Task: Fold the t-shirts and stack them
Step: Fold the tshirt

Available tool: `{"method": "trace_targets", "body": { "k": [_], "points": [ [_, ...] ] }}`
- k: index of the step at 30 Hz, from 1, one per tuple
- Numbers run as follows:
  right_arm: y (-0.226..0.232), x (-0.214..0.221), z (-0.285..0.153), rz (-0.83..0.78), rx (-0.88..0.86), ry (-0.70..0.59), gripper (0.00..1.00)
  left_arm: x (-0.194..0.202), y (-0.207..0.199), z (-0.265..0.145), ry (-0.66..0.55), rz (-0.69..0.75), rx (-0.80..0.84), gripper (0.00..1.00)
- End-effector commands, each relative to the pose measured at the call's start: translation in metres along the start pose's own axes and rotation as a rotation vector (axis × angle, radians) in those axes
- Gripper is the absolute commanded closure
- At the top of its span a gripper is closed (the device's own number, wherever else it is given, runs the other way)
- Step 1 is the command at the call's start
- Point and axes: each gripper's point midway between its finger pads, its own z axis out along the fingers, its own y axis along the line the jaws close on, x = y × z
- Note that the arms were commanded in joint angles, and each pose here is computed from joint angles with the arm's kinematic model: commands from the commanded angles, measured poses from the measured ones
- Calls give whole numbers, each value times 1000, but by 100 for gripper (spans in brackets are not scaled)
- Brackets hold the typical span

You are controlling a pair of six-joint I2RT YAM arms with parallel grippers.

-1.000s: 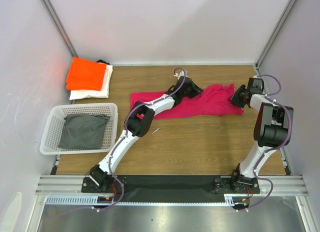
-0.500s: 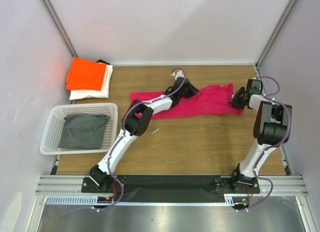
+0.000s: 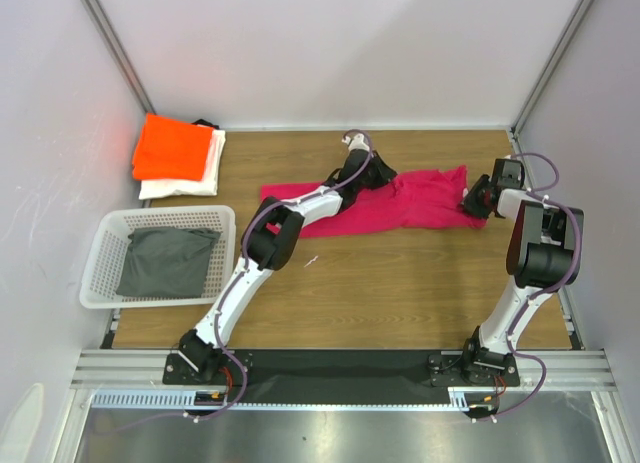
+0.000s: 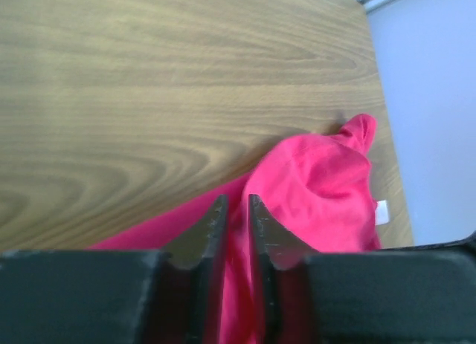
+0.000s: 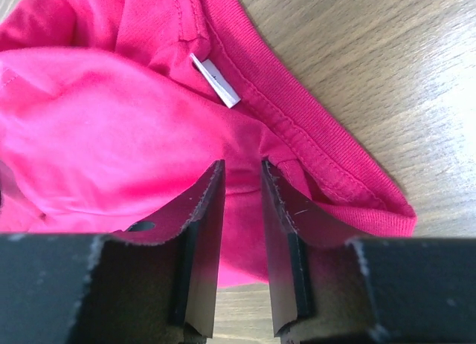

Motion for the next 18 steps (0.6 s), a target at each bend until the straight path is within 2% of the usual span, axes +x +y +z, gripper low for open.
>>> {"method": "trace_targets", "body": {
  "k": [1,3,4,5,6,7,8,10,11,12,14,15,18],
  "points": [
    [13,-12,-1,-34,-52,-17,67,-57,-58,-12,-102,90,139,62],
    [29,-28,-10,-46,-98,-36,65,-60,-68,-19,-78,135,160,36],
    [38,-34,-15,-57,-127,-41,62,-62,-73,-23,-70,200,166,33],
    [53,-39,-25,-73,-177,-33,58,-75,-88,-35,-78,240,182,31],
    [60,-46,-31,-80,-190,-38,55,-77,-88,-43,-40,275,166,29],
    [72,-67,-41,-95,-195,-80,50,-84,-88,-51,-34,332,152,28],
    [72,-70,-51,-92,-164,-79,47,-103,-106,-69,-49,361,152,28],
    [77,-82,-65,-101,-140,-115,42,-104,-80,-89,22,446,43,26],
    [80,-85,-77,-103,-141,-130,36,-123,-95,-113,-2,490,31,25],
    [81,-83,-81,-102,-141,-133,34,-108,-67,-125,77,521,-62,22],
    [79,-72,-85,-91,-141,-116,31,-117,-41,-151,88,609,-211,20],
    [82,-68,-89,-94,-149,-115,31,-109,-23,-174,141,631,-273,18],
    [80,-37,-81,-88,-104,-68,26,-88,16,-214,248,701,-353,15]
  ]
}}
